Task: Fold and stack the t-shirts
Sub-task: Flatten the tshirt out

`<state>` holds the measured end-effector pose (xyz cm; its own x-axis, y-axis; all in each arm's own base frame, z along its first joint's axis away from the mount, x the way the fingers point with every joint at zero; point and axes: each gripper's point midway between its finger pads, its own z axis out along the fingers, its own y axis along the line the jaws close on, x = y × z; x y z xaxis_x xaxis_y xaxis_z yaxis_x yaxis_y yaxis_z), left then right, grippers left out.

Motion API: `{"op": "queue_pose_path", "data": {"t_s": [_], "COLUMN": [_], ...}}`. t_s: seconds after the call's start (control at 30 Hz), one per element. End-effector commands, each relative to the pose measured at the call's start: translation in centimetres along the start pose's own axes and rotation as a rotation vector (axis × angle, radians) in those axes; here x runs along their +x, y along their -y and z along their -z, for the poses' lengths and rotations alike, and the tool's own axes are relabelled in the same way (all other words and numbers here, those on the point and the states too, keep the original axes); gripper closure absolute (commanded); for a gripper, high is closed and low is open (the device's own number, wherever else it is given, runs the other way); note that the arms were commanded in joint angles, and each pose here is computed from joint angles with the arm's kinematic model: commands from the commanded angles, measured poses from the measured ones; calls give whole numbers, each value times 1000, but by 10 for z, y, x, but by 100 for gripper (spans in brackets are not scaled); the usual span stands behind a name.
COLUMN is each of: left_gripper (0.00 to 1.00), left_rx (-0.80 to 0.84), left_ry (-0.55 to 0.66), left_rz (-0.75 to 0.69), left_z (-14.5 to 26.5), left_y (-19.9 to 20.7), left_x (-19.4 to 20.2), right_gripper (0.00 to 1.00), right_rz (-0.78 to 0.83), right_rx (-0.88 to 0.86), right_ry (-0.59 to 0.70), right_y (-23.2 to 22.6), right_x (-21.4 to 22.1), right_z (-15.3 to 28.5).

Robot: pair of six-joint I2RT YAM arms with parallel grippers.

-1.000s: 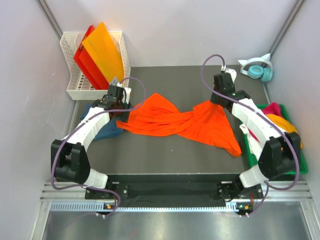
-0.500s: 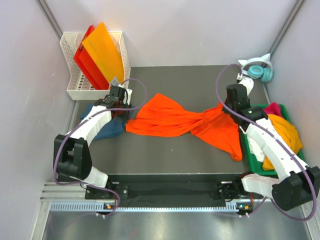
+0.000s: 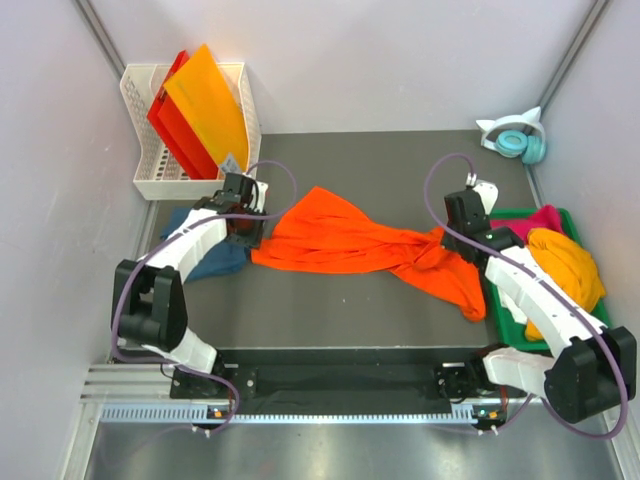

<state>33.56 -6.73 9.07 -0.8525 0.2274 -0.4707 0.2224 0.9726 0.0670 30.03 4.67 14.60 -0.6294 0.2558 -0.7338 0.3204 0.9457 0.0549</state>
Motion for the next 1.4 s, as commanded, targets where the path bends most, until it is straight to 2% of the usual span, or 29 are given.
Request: {"op": "queue_pose_path", "data": {"t_s": [0.0,0.13,0.43,0.7,0.77,0.8,0.83,0.87,1.03,1.13,1.27,1.37], "left_gripper": [50,50,49,53,62,70,96,100,100,100,100,100], "left_rx": [55,90,99,84,92,96,98,99,92,83,15,-11], "left_ry": [14,-33,-32,-153,-159,-159,-156,-154,-76,25,242,343], "left_rz": [11,19,4,14,14,18,15,16,19,15,8,8], "left_z": [-6,-17,-38,-63,-65,-64,-64,-63,-43,-12,51,80], "left_y": [9,16,18,17,19,20,20,20,17,14,-3,-9], "left_x": [-10,-8,-22,-2,-2,-2,-3,-3,-18,-39,-79,-95], "right_gripper": [100,100,100,100,100,100,100,100,100,100,100,100], "right_rz": [-33,-28,-7,4,5,4,6,6,-1,-13,-14,-7], "right_rx": [-46,-54,-38,-29,-31,-31,-29,-27,-35,-19,-22,-29], "right_ry": [34,24,19,28,29,30,29,26,25,64,172,187], "right_y": [-14,-17,-12,-10,-11,-11,-11,-11,-12,-8,-5,-8], "right_x": [-14,-12,-9,-14,-14,-14,-14,-13,-11,-24,-67,-79], "right_z": [1,-1,-2,1,1,1,0,-1,-2,5,28,36]}}
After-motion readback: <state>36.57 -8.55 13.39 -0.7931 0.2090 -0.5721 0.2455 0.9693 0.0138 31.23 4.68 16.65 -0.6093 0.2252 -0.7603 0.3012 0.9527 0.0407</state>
